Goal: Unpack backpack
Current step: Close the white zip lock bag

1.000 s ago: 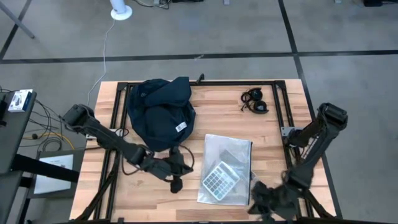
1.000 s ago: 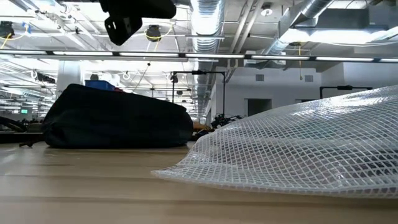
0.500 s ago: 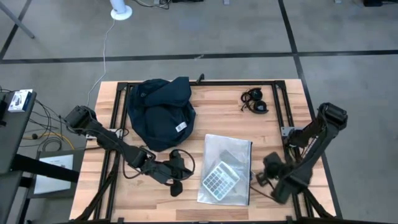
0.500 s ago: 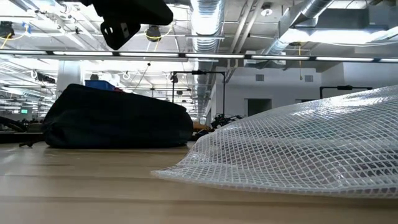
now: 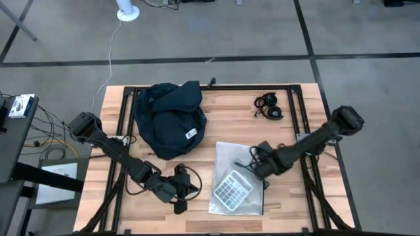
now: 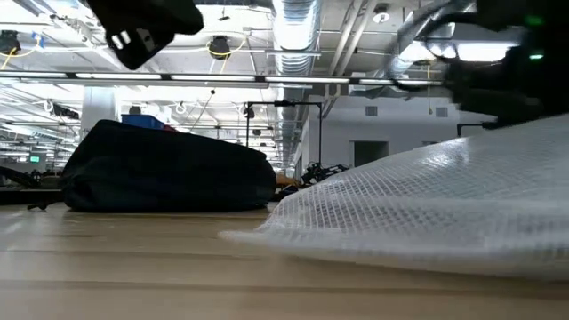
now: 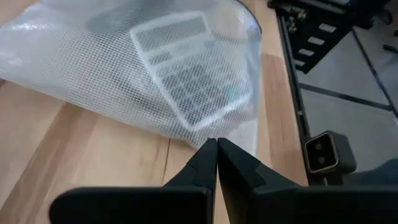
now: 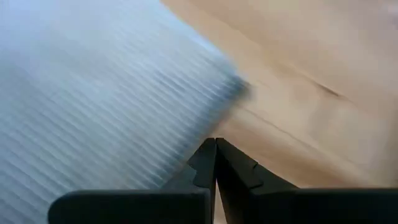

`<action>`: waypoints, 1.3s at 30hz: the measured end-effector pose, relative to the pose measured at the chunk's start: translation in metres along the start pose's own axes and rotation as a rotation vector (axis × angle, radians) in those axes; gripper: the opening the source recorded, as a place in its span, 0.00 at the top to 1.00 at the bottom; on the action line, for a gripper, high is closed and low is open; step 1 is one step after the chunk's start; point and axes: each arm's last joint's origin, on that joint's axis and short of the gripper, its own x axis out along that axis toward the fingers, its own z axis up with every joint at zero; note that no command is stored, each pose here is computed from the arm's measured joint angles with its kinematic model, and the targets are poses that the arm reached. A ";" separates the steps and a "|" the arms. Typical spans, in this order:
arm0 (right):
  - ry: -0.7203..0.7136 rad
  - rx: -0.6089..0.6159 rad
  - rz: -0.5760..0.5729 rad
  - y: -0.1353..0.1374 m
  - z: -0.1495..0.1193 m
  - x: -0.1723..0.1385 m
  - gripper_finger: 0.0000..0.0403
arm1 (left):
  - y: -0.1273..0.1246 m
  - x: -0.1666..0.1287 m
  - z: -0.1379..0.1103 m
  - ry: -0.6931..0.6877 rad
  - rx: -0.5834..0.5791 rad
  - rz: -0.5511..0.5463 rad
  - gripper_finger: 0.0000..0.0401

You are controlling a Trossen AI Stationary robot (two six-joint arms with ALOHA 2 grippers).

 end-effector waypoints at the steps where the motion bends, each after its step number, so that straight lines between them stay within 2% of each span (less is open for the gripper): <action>1: -0.005 -0.024 0.042 0.004 0.007 0.002 1.00 | -0.002 -0.001 -0.002 -0.003 0.001 0.008 1.00; 7: -0.151 -0.104 0.351 0.034 0.052 0.008 1.00 | -0.009 -0.007 -0.008 -0.016 -0.010 0.015 1.00; 12: -0.305 -0.168 0.628 0.055 0.079 -0.005 1.00 | -0.014 -0.010 -0.012 -0.033 -0.014 0.025 1.00; 16: -0.325 -0.241 0.718 0.068 0.080 -0.027 1.00 | -0.015 -0.011 -0.014 -0.027 -0.026 0.030 1.00; 21: -0.296 -0.368 0.774 0.082 0.054 -0.062 1.00 | -0.014 -0.011 -0.015 -0.020 -0.031 0.040 1.00; 27: -0.200 -0.514 0.873 0.087 -0.011 -0.095 1.00 | -0.006 -0.007 -0.011 -0.003 -0.069 0.068 1.00; 32: -0.179 -0.608 0.944 0.082 -0.055 -0.112 1.00 | 0.021 0.007 0.001 0.028 -0.006 0.142 1.00; 35: -0.181 -0.623 0.951 0.077 -0.072 -0.118 1.00 | 0.045 0.018 0.007 0.049 -0.002 0.150 1.00; 39: -0.171 -0.582 0.931 0.067 -0.092 -0.113 1.00 | 0.071 0.026 -0.001 0.120 -0.011 0.178 1.00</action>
